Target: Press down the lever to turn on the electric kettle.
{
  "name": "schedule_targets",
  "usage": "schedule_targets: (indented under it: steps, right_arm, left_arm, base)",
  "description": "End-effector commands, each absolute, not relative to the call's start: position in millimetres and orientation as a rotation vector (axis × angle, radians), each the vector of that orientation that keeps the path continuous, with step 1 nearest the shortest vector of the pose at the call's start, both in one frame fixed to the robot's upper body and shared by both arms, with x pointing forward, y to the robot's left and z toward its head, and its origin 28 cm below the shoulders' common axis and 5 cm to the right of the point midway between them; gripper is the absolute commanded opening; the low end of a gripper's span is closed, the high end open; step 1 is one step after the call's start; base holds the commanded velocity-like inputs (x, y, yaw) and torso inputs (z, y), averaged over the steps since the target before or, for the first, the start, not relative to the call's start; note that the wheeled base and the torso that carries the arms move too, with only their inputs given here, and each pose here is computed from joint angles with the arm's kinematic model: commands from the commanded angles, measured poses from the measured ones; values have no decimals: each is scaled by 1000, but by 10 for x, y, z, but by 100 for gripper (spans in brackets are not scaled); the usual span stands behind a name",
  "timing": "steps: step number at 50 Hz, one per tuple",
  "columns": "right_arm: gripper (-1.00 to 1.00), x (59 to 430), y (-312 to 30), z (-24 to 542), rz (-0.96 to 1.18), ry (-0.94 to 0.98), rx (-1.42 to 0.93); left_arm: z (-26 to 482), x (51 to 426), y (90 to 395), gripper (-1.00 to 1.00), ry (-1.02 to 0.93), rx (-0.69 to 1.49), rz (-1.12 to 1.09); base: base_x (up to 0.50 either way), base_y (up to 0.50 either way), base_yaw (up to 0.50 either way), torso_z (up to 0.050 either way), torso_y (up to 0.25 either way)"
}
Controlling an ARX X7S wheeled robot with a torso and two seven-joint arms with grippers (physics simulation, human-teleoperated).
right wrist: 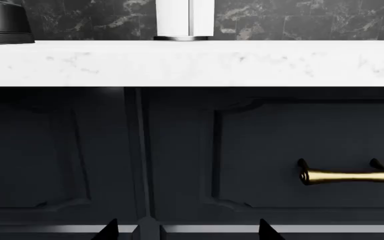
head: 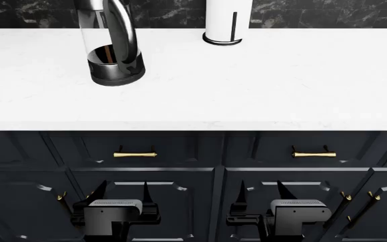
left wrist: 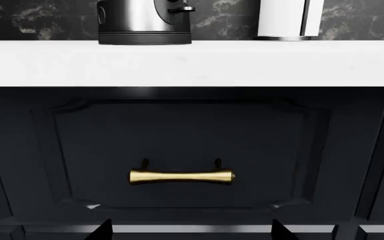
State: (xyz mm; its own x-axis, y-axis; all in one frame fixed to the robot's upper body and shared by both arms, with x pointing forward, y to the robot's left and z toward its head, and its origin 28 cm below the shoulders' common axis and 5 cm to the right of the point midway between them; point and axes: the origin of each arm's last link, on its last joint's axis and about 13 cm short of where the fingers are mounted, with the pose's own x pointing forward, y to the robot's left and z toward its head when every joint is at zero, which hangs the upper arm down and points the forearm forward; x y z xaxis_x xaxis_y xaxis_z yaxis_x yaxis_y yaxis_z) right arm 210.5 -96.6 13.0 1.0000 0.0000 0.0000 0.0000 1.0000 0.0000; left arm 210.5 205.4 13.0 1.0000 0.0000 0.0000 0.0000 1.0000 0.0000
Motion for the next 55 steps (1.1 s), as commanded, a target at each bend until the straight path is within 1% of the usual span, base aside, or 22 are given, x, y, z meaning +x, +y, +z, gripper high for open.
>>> schedule_targets:
  steps: [1,16,20,28,31,40,55]
  right_arm:
    - [100,2102,-961,133,4,5,-1]
    - [100,2051,-967,217,14,16,-15]
    - [100,2033,-990,363,4,4,-3]
    - [100,2067,-1051,794,-37,-110,-31]
    - [100,2124,-1075,919,-22,-111,-39]
    - [100,2321,-1055,1381,42,-74,-63]
    - [100,2542,-1066,1913,70,-104,-72]
  left_arm:
    - [131,2100,2056,100,-2,-1,0]
    - [181,2072,2053,100,-9,-62,-10]
    - [348,2014,2051,100,-57,-72,-14]
    - [896,1999,2070,100,-174,-16,-45]
    - [1015,2005,2107,100,-156,-7,-48]
    - [1438,2183,2247,100,-92,-51,-79]
    - [2046,2287,2351,100,-125,2,-134]
  base:
    - [0,0,0,0,0]
    - [0,0,0,0,0]
    - [0,0,0,0,0]
    - [0,0,0,0,0]
    - [0,0,0,0,0]
    - [0,0,0,0,0]
    - [0,0,0,0,0]
